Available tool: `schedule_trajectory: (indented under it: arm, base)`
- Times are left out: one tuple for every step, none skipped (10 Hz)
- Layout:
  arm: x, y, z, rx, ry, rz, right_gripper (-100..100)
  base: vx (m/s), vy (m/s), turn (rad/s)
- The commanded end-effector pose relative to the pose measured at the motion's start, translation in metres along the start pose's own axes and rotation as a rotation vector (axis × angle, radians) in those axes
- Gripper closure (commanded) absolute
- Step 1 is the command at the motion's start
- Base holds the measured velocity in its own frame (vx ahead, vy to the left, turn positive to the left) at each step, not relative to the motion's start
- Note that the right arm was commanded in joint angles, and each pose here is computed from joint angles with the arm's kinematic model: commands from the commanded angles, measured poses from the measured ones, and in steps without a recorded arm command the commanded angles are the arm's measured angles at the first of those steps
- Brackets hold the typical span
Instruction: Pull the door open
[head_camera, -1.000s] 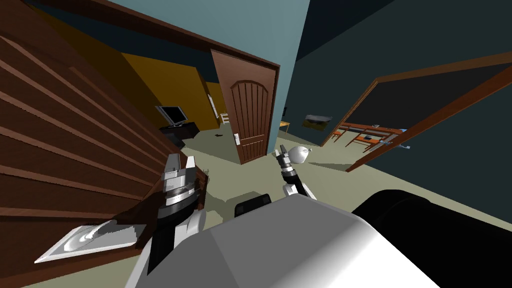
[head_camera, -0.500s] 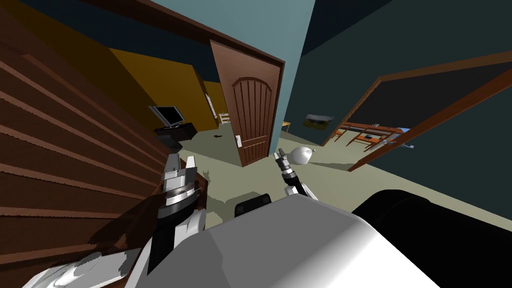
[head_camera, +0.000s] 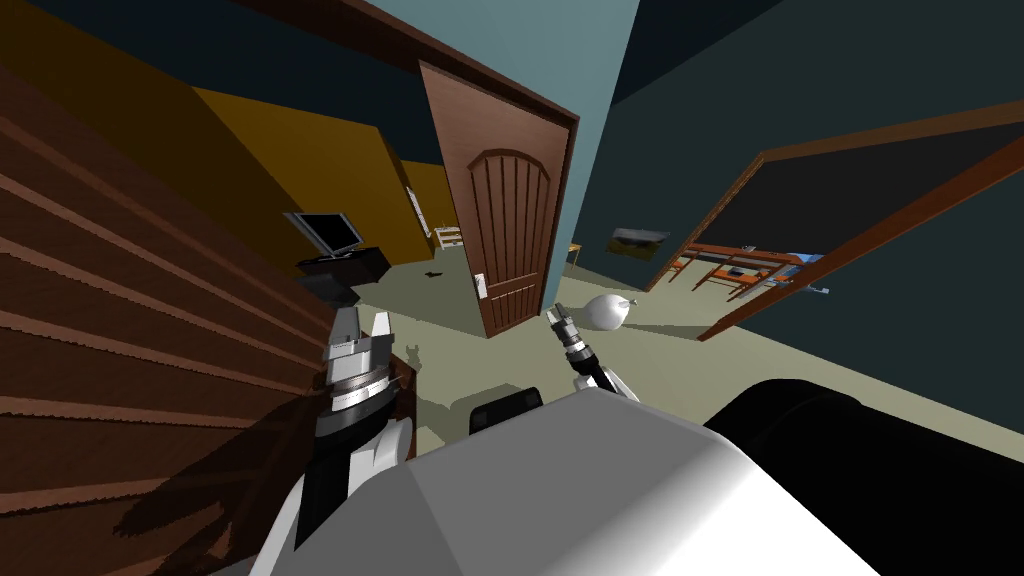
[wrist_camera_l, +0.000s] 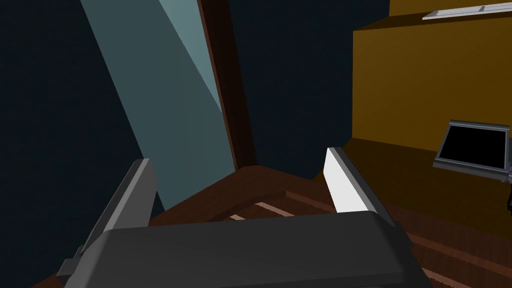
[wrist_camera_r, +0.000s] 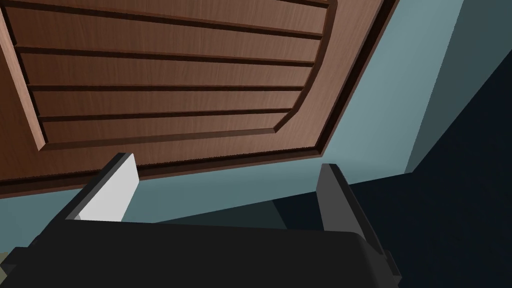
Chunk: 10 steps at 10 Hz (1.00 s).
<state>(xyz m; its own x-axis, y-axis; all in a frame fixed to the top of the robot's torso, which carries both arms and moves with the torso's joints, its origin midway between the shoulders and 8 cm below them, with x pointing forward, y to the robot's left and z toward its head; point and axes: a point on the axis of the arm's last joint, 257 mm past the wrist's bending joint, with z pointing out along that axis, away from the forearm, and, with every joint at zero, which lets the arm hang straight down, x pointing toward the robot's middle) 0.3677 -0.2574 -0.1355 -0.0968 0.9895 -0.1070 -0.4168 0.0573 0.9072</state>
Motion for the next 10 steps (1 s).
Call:
schedule_trajectory:
  arm:
    - [-0.002,-0.008,-0.0057,0.014,0.017,0.009,-100]
    - [-0.002,-0.015,-0.0102,0.027,0.033,0.015,-100]
    - [-0.003,-0.022,-0.0148,0.041,0.048,0.022,-100]
    - [-0.004,-0.025,-0.0172,0.048,0.055,0.025,-100]
    - [-0.005,-0.031,-0.0221,0.063,0.070,0.031,-100]
    - [-0.006,-0.038,-0.0271,0.077,0.084,0.037,-100]
    - [-0.008,-0.044,-0.0322,0.092,0.098,0.044,-100]
    - [-0.010,-0.050,-0.0374,0.106,0.111,0.050,-100]
    - [-0.011,-0.053,-0.0400,0.114,0.118,0.054,-100]
    - [-0.013,-0.059,-0.0454,0.129,0.131,0.060,-100]
  base:
    - [0.163,0.134,-0.048]
    - [0.166,0.127,-0.041]
    - [0.184,0.135,-0.050]
    - [0.142,0.124,-0.045]
    - [0.155,0.135,-0.047]
    - [0.149,0.132,-0.057]
    - [0.171,0.150,-0.065]
    - [0.194,0.167,-0.062]
    - [0.155,0.170,-0.036]
    - [0.138,0.142,-0.049]
